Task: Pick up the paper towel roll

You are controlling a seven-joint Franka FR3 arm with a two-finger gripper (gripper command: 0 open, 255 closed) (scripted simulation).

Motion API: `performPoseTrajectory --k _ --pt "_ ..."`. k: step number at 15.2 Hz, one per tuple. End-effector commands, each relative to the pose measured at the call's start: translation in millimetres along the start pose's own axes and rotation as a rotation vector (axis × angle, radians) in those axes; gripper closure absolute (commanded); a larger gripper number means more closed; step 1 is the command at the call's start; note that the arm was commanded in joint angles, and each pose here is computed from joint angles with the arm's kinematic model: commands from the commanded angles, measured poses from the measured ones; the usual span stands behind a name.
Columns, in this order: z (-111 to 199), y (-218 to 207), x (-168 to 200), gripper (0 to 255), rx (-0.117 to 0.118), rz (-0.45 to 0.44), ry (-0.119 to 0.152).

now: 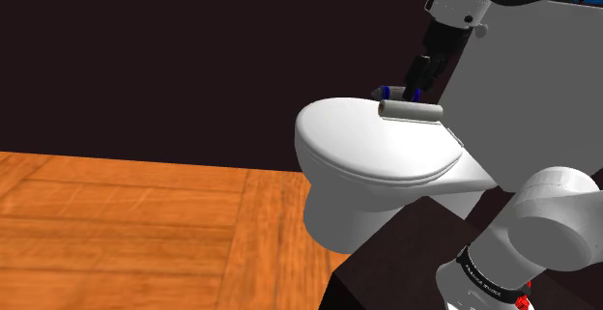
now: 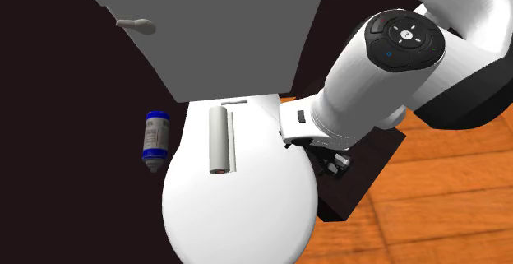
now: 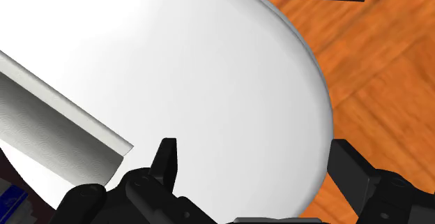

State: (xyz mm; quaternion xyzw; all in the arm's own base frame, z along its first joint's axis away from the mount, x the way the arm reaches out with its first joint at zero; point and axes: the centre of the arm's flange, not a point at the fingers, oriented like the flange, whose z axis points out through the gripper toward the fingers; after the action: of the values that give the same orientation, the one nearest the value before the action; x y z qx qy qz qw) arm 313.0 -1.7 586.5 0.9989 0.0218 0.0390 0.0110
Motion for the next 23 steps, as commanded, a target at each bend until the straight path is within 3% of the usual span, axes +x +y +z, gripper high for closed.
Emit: performPoseTrajectory --k 1,11,21,23 --pt "0.0 0.0 0.0 0 0.000 0.000 0.000" --pt "53.5 117.8 18.2 0 -0.006 -0.312 -0.022" --pt "107.0 224.9 70.6 0 -0.012 -0.624 -0.045" --pt "116.4 232.1 75.5 0 -0.013 -0.647 -0.046"
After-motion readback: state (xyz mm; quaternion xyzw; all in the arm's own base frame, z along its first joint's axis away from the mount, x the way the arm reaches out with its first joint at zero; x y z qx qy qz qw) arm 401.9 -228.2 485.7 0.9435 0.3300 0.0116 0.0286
